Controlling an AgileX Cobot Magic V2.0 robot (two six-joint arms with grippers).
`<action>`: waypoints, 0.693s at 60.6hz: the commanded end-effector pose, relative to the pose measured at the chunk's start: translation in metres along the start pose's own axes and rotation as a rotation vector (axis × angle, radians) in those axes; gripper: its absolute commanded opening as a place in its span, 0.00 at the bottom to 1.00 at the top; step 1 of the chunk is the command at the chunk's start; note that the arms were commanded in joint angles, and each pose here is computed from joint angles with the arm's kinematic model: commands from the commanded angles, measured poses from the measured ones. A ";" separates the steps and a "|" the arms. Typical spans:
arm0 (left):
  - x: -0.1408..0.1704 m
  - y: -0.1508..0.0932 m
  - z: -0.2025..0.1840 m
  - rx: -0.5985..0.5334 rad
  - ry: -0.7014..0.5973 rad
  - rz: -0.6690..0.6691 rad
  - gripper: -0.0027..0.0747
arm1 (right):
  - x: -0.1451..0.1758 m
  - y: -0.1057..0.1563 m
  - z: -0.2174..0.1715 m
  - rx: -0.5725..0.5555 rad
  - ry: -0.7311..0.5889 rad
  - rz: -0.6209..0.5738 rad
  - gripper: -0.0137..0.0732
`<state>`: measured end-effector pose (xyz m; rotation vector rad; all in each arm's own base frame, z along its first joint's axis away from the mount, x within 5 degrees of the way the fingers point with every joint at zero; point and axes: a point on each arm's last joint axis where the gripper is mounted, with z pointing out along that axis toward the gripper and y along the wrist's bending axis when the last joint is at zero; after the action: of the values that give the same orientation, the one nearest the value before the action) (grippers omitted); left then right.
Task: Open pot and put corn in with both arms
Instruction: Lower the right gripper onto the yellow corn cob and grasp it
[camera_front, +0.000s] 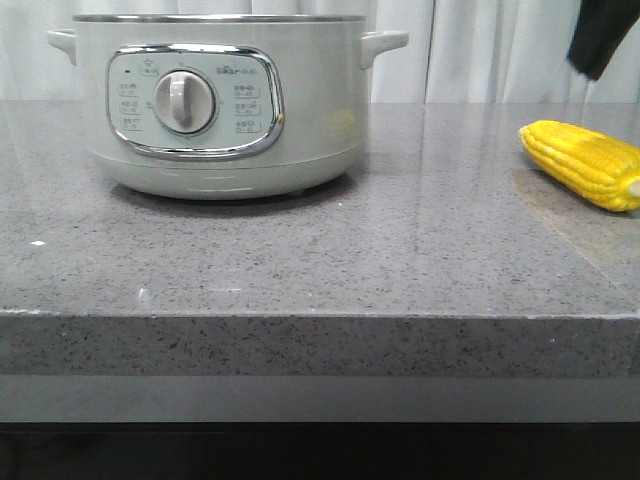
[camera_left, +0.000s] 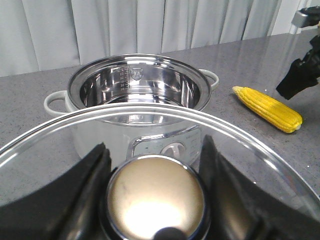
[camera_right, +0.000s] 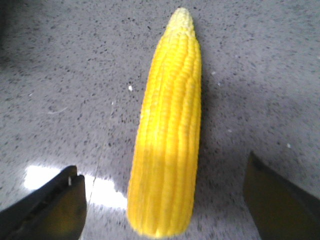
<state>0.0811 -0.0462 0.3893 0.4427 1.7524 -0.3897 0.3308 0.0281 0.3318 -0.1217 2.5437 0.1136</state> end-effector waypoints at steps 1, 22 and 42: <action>-0.025 0.000 -0.009 -0.002 -0.190 -0.014 0.30 | -0.018 0.001 -0.005 -0.001 -0.088 -0.009 0.90; -0.025 0.000 -0.009 -0.002 -0.190 -0.014 0.30 | -0.018 -0.003 0.041 -0.003 0.023 -0.002 0.86; -0.025 0.000 -0.009 -0.002 -0.190 -0.014 0.30 | -0.014 -0.003 0.049 -0.005 0.069 0.000 0.54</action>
<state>0.0811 -0.0462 0.3893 0.4427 1.7524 -0.3897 0.3715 0.0308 0.2757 -0.1228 2.6924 0.1155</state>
